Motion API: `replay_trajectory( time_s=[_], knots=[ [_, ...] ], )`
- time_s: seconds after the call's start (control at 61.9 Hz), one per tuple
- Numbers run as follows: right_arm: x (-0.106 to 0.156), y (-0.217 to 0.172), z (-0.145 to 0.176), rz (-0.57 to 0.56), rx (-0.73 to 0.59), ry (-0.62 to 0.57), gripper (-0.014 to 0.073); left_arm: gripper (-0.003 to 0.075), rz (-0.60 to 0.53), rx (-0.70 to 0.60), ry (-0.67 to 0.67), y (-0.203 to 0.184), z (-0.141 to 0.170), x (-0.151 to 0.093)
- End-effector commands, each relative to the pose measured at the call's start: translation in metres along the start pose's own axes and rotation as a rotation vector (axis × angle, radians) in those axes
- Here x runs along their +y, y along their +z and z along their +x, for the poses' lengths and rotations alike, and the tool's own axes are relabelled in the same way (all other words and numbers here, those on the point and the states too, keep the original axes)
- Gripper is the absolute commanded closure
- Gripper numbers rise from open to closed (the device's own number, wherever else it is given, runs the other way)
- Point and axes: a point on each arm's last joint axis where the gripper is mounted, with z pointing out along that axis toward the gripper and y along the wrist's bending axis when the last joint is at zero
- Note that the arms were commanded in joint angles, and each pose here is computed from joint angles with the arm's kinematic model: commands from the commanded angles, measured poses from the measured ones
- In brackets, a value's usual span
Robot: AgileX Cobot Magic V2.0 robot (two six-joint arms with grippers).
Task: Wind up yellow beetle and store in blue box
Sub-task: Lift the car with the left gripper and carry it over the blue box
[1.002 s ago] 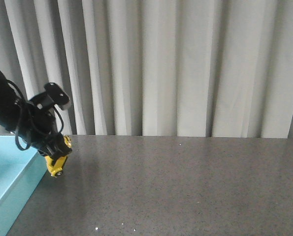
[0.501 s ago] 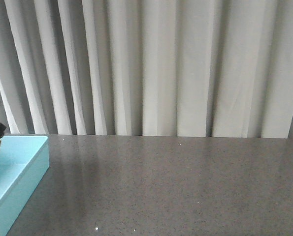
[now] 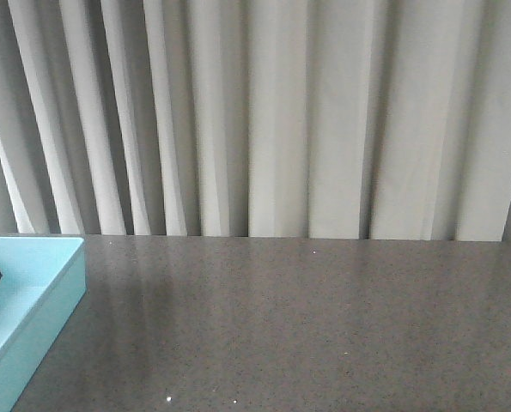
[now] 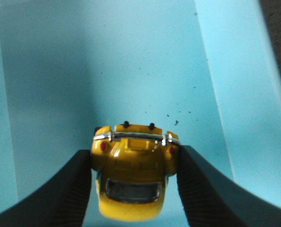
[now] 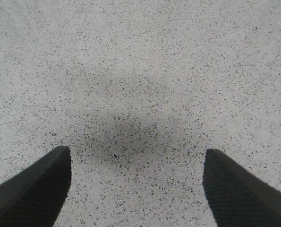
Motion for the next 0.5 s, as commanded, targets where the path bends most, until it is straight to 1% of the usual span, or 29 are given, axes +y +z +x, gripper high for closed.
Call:
replay_trajectory(
  time_s=[0.0, 0.129, 0.226, 0.291, 0.388, 0.485],
  knots=[
    [0.000, -0.007, -0.011, 0.007, -0.086, -0.008, 0.0034, 0.0482, -0.032, -0.087, -0.028, -0.011, -0.008, 0.004],
    [0.000, -0.007, -0.011, 0.007, -0.086, -0.008, 0.0034, 0.0482, -0.020, -0.057, -0.034, 0.012, -0.009, 0.006],
    [0.000, -0.007, -0.011, 0.007, -0.086, -0.008, 0.0034, 0.0471, -0.025, -0.067, -0.035, 0.024, -0.011, 0.008],
    [0.000, -0.007, -0.011, 0.007, -0.087, -0.008, 0.0034, 0.0450, -0.028, -0.080, -0.036, 0.029, -0.013, 0.009],
    [0.000, -0.007, -0.011, 0.007, -0.087, -0.008, 0.0034, 0.0383, -0.030, -0.093, -0.031, 0.030, -0.014, 0.010],
    [0.000, -0.007, -0.011, 0.007, -0.087, -0.008, 0.0034, 0.0286, -0.027, -0.104, -0.033, 0.029, -0.015, 0.009]
  ],
)
